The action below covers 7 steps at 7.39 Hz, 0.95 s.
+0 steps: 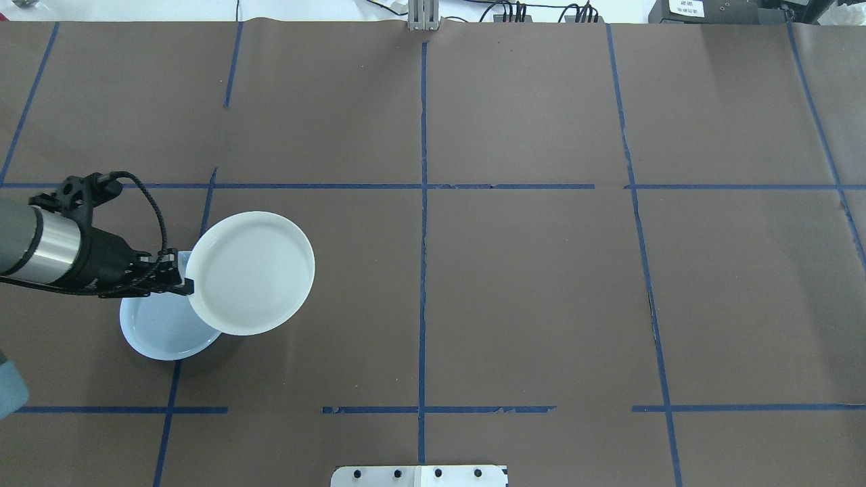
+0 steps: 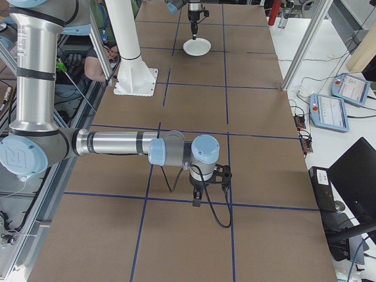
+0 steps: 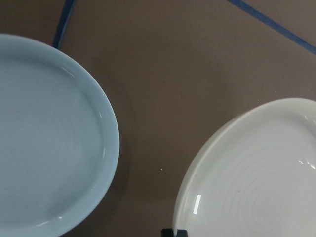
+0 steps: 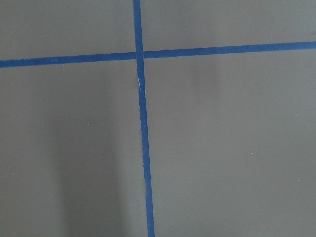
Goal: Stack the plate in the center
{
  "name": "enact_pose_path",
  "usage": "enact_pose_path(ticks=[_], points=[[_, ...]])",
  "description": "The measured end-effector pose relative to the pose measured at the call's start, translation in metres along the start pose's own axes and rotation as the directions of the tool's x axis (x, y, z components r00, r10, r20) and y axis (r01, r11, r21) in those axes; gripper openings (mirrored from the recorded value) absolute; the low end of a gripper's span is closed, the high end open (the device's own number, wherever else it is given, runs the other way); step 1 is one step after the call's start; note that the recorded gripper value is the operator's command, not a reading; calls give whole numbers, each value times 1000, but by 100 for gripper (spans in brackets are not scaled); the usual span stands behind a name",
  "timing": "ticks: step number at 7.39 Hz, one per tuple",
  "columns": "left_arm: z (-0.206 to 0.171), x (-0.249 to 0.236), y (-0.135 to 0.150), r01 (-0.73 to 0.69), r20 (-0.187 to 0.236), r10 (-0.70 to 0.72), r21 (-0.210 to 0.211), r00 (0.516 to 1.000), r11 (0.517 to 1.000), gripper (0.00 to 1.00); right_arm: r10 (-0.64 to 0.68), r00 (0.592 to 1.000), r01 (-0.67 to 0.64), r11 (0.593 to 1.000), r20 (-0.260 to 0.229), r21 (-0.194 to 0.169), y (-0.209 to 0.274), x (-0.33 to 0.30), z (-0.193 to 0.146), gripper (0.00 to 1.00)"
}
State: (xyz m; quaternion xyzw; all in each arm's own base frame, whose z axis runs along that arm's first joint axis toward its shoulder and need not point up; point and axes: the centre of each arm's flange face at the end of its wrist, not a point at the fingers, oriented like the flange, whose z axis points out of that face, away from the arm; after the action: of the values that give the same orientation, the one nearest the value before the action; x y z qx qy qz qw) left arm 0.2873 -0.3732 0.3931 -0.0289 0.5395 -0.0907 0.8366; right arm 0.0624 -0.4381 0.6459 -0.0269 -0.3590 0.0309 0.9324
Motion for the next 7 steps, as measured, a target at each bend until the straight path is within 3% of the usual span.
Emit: enact_pose_path(ticks=[3, 5, 7], points=[[-4, -77, -26, -139, 32, 140, -25, 990, 990, 0, 0, 1000, 0, 1000, 0, 0, 0, 0, 0, 100], [17, -126, -38, -187, -10, 186, -47, 982, 981, 0, 0, 1000, 0, 1000, 0, 0, 0, 0, 0, 100], [23, -146, -38, -193, -40, 190, -86, 981, 977, 0, 0, 1000, 0, 1000, 0, -1, 0, 0, 0, 100]])
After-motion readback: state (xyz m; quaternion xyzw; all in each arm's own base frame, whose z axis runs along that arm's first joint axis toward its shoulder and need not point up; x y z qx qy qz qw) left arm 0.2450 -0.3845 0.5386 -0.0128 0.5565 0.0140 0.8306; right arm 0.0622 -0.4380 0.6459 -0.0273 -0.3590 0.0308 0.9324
